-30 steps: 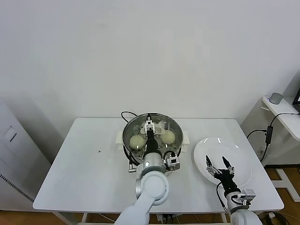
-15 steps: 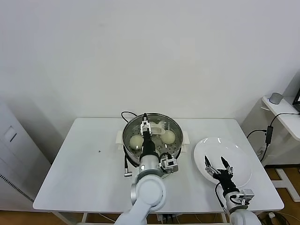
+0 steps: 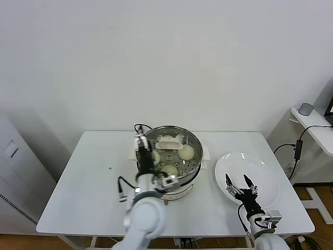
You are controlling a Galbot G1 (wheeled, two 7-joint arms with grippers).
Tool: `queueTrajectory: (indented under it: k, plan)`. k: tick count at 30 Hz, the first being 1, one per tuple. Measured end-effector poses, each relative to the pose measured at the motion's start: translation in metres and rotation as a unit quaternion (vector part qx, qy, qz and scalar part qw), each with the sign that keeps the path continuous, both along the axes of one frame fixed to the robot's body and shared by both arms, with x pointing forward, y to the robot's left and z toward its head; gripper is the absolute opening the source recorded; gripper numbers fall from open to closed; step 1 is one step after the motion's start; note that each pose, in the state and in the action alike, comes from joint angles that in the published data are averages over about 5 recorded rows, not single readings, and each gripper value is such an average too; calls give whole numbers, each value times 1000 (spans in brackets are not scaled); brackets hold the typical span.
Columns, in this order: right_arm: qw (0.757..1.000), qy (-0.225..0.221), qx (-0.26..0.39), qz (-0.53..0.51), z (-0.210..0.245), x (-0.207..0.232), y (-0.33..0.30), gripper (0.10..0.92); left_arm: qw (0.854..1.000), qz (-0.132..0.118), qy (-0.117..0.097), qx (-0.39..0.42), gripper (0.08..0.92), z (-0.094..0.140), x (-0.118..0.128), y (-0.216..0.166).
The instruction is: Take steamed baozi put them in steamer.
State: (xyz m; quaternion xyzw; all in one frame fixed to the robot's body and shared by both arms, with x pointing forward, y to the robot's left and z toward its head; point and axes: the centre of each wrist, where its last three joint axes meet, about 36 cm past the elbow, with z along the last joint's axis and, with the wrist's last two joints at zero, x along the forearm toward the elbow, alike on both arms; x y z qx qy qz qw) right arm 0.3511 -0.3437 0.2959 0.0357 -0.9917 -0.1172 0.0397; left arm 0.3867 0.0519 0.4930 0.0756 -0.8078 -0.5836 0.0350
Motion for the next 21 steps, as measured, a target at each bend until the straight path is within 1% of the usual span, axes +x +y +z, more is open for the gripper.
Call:
queueTrajectory:
  k: [2,5,9,11,13,15,19,21]
  plan:
    - [1000,-3,-1,4,4,-1,1,823,999,12,4,-32,823,0,1,19]
    - [1000,-7,-5,11,8,-2,2,823,995,30,21,-94,823,1,1,49]
    - [1000,-10,-14,19,13,-6,1,823,981,51,47,-181,823,-3,-4,89]
    - [1000,-8,-19,23,16,-8,2,823,973,53,56,-218,823,-8,-8,105]
    - [999,-6,-22,25,19,-12,3,823,965,45,60,-251,823,-17,-14,119]
    - [999,-3,-24,27,22,-16,4,823,958,28,57,-278,823,-27,-22,129]
    - [999,5,-30,33,28,-24,7,823,946,-16,39,-322,823,-51,-43,141]
    - [999,11,-33,36,30,-28,9,823,937,-32,32,-345,823,-63,-55,145]
